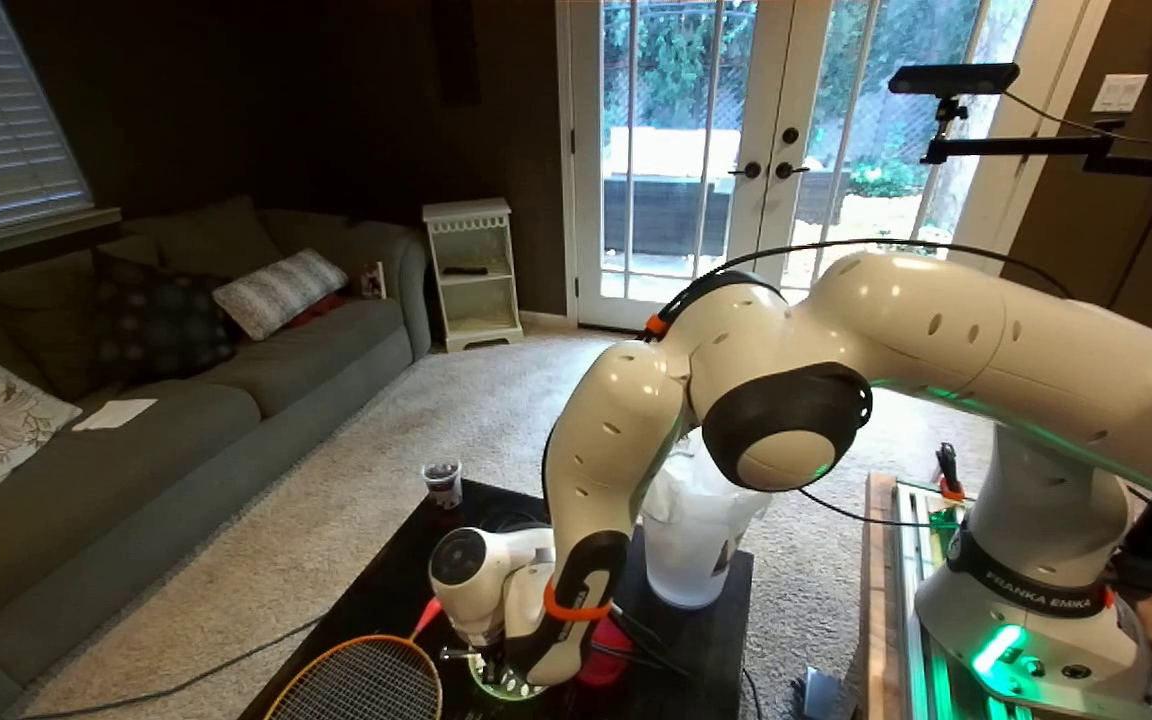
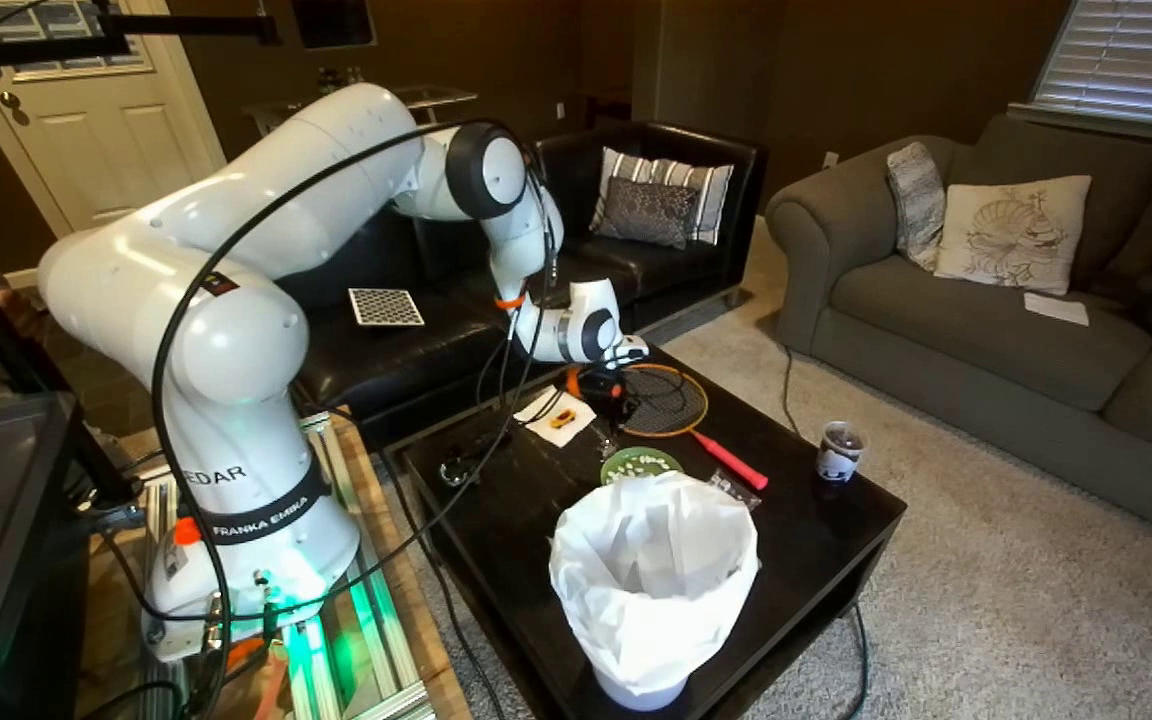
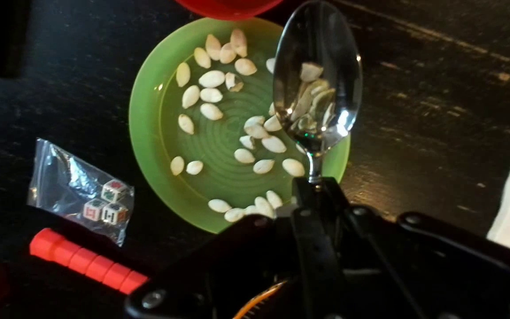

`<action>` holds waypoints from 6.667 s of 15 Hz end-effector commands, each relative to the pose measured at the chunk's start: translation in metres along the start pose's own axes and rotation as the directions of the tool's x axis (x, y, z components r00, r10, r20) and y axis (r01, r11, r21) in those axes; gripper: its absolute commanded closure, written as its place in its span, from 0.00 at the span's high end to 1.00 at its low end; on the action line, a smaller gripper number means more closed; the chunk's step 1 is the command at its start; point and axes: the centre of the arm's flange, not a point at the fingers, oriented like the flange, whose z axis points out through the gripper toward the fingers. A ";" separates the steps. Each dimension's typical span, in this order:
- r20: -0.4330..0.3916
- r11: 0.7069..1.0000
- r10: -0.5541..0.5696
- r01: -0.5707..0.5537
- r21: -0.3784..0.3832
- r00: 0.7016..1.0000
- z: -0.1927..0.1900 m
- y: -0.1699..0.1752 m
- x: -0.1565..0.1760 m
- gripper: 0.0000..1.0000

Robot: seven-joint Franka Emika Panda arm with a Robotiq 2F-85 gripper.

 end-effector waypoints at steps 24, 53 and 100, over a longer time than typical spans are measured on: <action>-0.510 0.969 0.174 -0.240 -0.065 0.842 0.003 0.018 -0.030 0.02; -0.842 0.912 0.265 -0.405 0.061 0.470 -0.012 0.036 -0.071 0.02; -0.214 0.997 -0.030 0.044 0.058 0.976 -0.006 -0.076 -0.054 0.02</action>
